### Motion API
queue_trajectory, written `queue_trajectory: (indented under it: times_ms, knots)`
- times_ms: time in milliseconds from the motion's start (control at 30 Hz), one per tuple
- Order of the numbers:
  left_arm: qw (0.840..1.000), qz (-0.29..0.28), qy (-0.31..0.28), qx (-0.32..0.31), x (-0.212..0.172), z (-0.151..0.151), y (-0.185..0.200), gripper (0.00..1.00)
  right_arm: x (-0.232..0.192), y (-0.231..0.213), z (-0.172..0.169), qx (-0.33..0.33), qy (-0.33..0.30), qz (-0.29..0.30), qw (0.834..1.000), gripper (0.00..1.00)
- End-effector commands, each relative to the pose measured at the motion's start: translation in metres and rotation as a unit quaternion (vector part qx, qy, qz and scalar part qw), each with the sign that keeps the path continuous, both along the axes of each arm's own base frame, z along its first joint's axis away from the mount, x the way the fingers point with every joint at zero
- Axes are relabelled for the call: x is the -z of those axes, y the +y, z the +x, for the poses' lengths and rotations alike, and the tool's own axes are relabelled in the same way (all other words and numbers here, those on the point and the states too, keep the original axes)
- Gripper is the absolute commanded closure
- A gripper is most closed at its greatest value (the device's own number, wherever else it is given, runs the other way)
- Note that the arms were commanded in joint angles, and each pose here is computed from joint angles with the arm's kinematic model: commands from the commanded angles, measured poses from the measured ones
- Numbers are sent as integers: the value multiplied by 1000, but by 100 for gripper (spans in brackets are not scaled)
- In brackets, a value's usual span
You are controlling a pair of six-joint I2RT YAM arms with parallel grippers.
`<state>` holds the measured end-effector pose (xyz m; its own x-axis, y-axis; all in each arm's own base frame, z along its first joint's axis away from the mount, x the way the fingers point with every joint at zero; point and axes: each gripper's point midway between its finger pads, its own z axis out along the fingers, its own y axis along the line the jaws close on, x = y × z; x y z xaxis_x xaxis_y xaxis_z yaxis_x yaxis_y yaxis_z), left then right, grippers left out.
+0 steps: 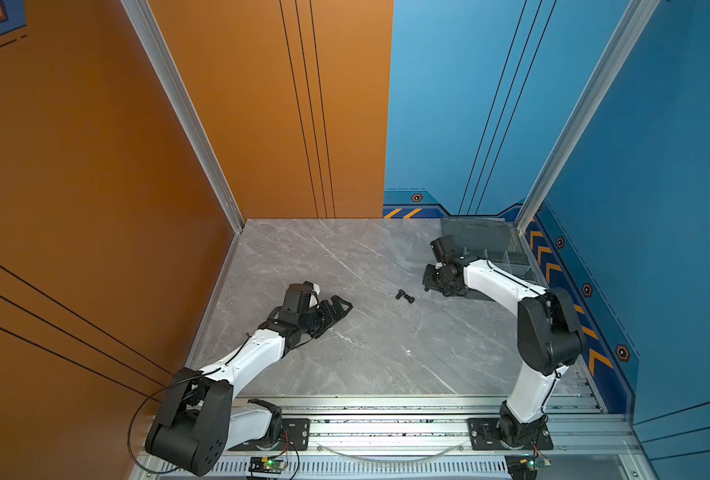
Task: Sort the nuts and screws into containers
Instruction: 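Lower the right gripper onto one black hex bolt in the cluster and close it, then lift the black hex bolt with the right gripper and carry it over the organizer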
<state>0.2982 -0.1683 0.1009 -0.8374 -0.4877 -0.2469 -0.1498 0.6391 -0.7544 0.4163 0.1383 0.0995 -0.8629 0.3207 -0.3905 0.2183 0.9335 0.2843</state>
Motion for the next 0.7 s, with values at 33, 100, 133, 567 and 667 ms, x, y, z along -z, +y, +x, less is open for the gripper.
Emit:
queue_trajectory:
  times_ms: [33, 100, 133, 567, 667]
  knots:
    - [1000, -1, -8, 3, -3, 2, 0, 2, -19, -41, -4, 31, -18, 25, 999, 98]
    - [1000, -2, -8, 2, -4, 2, 0, 2, -24, -69, -5, 60, -23, 30, 997, 98]
    - [1000, -2, -10, 3, -5, 2, 0, 2, -26, -82, -5, 75, -24, 34, 996, 99]
    - [1000, -1, -11, 1, -6, 0, 2, 2, -14, -212, -18, 240, -23, 72, 968, 98]
    - [1000, -2, -12, 0, -6, 0, 2, 2, -7, -223, -13, 258, -24, 85, 962, 98]
